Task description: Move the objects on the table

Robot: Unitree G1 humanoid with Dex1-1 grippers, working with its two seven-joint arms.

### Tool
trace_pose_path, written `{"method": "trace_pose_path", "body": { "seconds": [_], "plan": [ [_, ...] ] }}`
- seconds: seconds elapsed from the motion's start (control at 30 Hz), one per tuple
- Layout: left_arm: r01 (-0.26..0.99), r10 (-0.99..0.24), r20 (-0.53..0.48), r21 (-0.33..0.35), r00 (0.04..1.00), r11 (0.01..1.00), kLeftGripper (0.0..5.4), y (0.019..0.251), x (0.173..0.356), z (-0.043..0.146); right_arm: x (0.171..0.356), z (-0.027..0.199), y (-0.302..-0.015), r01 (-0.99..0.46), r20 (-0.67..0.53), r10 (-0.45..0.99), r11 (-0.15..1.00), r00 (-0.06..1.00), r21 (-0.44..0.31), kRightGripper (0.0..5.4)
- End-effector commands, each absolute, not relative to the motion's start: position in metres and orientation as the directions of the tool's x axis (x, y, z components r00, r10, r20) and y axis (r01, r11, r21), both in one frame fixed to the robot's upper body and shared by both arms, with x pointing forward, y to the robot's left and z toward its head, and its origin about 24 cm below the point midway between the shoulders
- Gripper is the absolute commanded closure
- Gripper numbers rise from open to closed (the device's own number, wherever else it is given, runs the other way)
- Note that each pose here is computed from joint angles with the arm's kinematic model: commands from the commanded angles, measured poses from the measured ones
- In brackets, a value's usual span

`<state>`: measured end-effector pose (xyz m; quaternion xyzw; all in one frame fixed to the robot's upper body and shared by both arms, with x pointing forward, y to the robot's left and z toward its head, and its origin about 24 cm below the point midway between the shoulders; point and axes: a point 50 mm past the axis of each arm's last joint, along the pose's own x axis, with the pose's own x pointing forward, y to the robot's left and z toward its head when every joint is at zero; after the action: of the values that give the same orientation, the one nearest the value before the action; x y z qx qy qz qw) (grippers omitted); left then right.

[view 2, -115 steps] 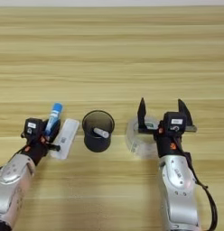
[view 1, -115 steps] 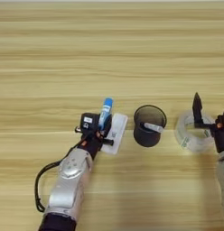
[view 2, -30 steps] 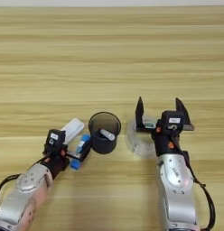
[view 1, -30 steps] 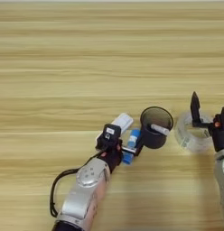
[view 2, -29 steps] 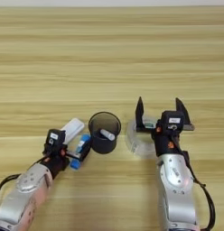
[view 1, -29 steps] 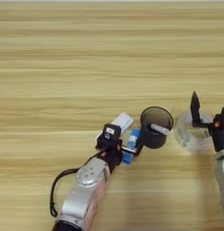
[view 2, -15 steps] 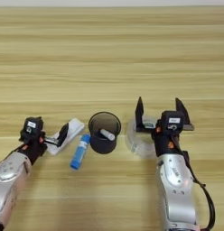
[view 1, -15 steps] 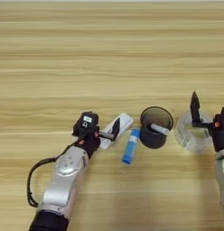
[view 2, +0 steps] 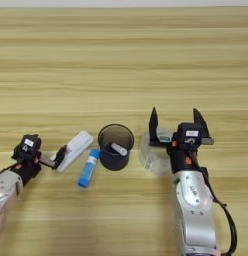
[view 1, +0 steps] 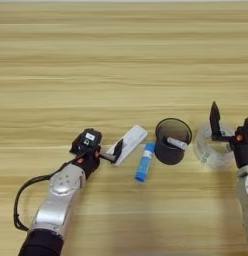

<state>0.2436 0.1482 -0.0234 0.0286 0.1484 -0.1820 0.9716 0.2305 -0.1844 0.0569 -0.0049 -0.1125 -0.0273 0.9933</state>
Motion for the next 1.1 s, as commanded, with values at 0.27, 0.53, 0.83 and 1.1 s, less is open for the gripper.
{"method": "trace_pose_path", "body": {
  "seconds": [0.27,0.53,0.83,1.1],
  "plan": [
    [0.404,-0.399,-0.301,-0.046,0.866,0.913,0.02,0.147,0.244,-0.024,0.231,0.058,-0.182,0.055,0.220,-0.053,0.998,0.974,-0.001,0.00],
    [0.435,-0.425,-0.313,-0.041,0.849,0.899,0.02,0.142,0.242,-0.026,0.231,0.058,-0.182,0.055,0.220,-0.054,0.998,0.974,-0.001,0.00],
    [0.475,-0.443,-0.364,-0.002,0.820,0.880,0.02,0.135,0.236,-0.037,0.232,0.057,-0.183,0.055,0.220,-0.054,0.998,0.974,-0.001,0.00],
    [0.502,-0.456,-0.396,0.014,0.797,0.865,0.02,0.132,0.234,-0.045,0.232,0.057,-0.182,0.055,0.220,-0.053,0.998,0.974,-0.001,0.00]
  ]
}}
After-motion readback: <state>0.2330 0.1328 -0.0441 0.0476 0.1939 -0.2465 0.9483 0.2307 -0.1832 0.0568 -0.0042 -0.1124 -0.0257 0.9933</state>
